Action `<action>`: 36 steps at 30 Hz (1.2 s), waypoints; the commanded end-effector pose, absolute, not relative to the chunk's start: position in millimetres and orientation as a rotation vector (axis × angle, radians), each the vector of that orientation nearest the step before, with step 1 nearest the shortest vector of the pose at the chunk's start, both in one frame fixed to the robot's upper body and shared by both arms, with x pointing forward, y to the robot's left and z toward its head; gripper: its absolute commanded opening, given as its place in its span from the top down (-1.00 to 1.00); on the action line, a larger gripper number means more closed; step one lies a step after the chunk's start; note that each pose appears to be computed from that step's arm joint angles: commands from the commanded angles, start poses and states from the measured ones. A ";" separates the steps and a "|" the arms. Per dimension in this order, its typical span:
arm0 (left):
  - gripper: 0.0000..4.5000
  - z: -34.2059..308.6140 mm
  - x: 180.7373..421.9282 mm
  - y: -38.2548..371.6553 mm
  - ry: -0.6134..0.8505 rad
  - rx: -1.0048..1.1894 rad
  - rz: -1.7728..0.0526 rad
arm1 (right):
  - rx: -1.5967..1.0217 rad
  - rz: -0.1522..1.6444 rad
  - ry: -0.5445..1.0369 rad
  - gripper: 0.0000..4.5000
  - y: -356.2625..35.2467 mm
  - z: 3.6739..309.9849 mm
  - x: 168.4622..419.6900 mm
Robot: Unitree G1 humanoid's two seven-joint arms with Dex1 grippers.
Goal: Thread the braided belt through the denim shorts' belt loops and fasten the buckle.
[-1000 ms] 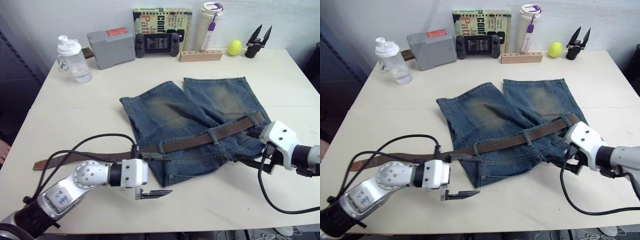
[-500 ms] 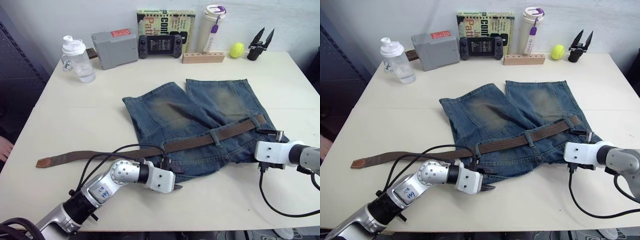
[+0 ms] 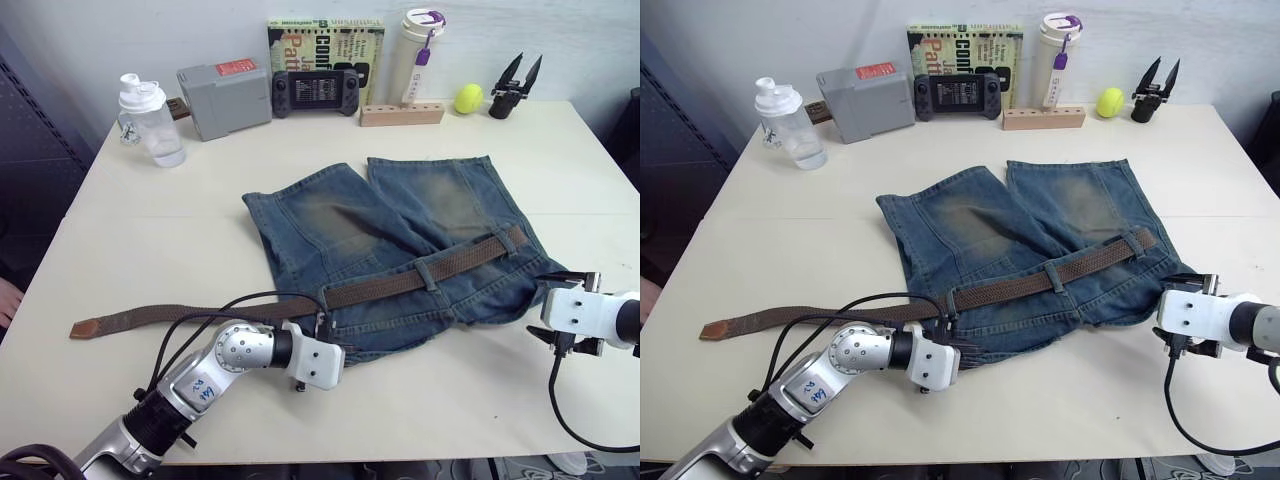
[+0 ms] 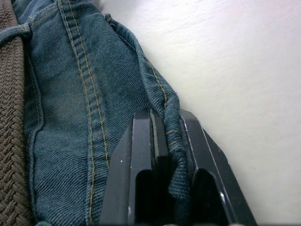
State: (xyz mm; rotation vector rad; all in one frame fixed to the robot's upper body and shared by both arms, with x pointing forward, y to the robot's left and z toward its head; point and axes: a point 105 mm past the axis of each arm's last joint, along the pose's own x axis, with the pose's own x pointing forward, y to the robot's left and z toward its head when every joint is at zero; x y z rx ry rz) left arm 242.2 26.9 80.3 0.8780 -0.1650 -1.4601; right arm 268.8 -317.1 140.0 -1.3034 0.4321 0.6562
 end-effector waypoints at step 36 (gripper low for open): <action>0.99 47.9 262.4 151.2 0.110 1.043 -1.550 | -1.027 0.834 0.298 1.00 -186.0 101.0 265.4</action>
